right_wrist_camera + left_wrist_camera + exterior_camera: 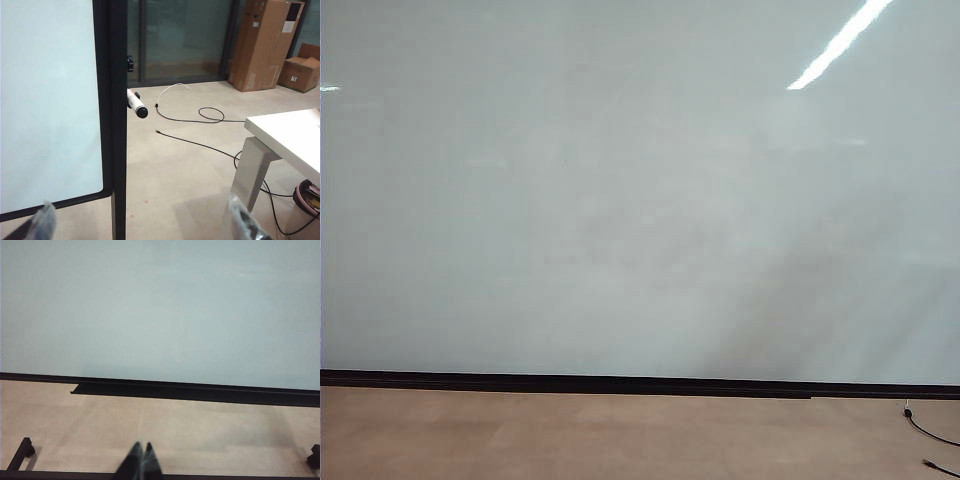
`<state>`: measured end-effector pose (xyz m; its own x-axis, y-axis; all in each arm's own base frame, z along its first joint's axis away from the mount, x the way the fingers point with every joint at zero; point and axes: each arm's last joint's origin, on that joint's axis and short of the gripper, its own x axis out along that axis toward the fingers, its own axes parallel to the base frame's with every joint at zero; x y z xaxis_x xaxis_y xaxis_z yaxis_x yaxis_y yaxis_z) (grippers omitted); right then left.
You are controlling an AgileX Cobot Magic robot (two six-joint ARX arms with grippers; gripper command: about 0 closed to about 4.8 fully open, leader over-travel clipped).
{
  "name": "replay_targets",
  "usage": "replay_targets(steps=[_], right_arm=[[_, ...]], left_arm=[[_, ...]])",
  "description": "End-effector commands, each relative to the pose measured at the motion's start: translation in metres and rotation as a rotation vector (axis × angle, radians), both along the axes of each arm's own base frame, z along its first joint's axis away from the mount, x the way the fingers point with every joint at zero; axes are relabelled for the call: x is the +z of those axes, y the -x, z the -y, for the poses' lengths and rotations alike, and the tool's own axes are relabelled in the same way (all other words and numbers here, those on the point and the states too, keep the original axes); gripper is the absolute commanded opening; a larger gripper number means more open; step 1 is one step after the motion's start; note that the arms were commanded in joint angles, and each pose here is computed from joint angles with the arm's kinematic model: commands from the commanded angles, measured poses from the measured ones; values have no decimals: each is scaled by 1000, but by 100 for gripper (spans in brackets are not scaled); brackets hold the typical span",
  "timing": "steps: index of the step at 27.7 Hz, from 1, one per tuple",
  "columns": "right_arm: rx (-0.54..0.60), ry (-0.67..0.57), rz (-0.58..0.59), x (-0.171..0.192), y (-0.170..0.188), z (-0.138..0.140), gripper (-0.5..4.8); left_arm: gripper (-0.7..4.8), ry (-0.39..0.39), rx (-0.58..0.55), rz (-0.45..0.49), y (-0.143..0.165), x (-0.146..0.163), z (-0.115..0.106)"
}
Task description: Pick up the pen on the shelf to the right of the whiteboard and write the letter Z.
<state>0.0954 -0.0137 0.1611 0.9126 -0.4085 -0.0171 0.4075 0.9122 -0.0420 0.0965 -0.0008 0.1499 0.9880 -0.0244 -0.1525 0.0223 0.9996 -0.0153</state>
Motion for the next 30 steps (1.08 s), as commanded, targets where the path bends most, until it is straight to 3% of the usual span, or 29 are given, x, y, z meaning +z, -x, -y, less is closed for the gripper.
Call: replay_targets(steps=[1, 10, 30], right_arm=[[-5, -15, 55, 6, 1, 0, 479], [-15, -77, 87, 10, -2, 1, 479], [29, -64, -9, 5, -45, 24, 479]], left_arm=[[-5, -4, -1, 7, 0, 1, 0], [-5, -4, -1, 7, 0, 1, 0], [-4, -4, -1, 7, 0, 1, 0]])
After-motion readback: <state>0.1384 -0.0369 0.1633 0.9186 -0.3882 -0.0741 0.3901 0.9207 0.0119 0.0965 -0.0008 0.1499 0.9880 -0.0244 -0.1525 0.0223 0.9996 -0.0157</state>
